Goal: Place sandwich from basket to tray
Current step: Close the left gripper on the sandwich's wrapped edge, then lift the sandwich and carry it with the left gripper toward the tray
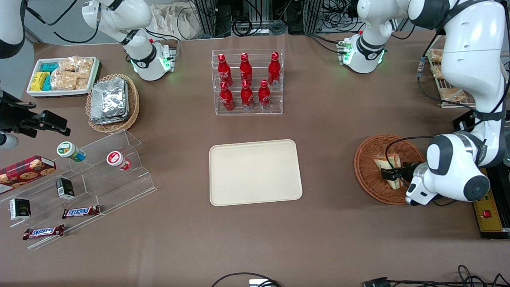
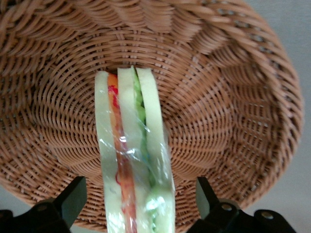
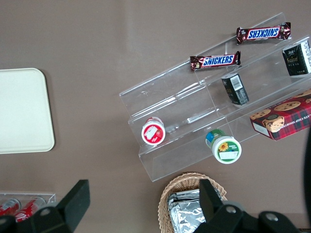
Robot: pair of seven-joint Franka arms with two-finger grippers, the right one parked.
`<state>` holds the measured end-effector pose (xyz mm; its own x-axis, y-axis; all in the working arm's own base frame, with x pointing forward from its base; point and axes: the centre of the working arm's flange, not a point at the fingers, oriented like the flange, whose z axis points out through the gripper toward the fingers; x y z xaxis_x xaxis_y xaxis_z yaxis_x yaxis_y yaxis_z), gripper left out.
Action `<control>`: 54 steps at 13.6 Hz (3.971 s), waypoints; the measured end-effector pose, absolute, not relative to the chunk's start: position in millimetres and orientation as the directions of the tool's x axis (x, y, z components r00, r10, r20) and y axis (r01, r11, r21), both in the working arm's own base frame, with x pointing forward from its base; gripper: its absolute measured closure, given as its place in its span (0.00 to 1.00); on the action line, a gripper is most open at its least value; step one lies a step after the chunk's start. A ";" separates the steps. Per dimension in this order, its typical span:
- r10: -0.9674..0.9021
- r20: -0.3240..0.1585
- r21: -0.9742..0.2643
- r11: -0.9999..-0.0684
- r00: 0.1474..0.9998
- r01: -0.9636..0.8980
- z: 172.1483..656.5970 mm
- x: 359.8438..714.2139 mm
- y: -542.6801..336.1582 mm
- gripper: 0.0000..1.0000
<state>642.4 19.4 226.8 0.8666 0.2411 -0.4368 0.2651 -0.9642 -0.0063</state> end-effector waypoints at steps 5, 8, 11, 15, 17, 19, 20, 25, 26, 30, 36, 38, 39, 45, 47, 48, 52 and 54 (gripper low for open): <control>0.258 -0.457 -0.009 -0.958 0.851 0.285 210.0 639.0 32.0 0.02; 0.254 -0.458 -0.007 -0.959 0.852 0.282 209.2 639.0 29.6 0.27; 0.252 -0.458 -0.003 -0.960 0.853 0.282 209.9 639.4 27.5 0.58; 0.272 -0.427 0.011 -0.952 0.862 0.306 241.7 647.5 15.4 0.80; 0.285 -0.394 0.026 -0.947 0.874 0.320 290.2 651.1 -11.4 0.80; 0.260 -0.346 0.052 -0.954 0.901 0.295 341.0 649.6 -45.1 0.80; 0.243 -0.320 0.066 -0.958 0.916 0.278 363.5 648.1 -62.0 0.80; 0.158 -0.278 0.116 -0.974 0.947 0.197 423.8 636.8 -166.6 0.80; 0.124 -0.279 0.113 -0.981 0.952 0.161 423.2 629.6 -195.5 0.80; -0.011 -0.271 0.059 -0.998 0.962 0.005 402.3 605.1 -292.6 0.80; -0.130 -0.336 0.063 -0.991 0.933 -0.116 337.0 584.9 -377.5 0.81; -0.157 -0.344 0.052 -0.988 0.926 -0.149 312.6 577.3 -395.4 0.84; -0.171 -0.333 0.033 -0.985 0.927 -0.169 300.9 576.0 -400.7 0.84; -0.191 -0.337 0.018 -0.980 0.922 -0.197 243.1 573.8 -412.3 0.82; -0.190 -0.334 0.023 -0.981 0.923 -0.193 234.1 575.1 -412.5 0.81; -0.190 -0.328 0.027 -0.981 0.925 -0.191 230.4 576.0 -413.2 0.77; -0.196 -0.284 0.036 -0.980 0.939 -0.194 224.2 581.9 -415.3 0.36; -0.197 -0.270 0.031 -0.980 0.943 -0.196 225.7 585.0 -413.9 0.16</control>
<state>585.0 -413.9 225.7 0.9425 -0.1970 -0.2699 -0.1959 -0.9801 0.0313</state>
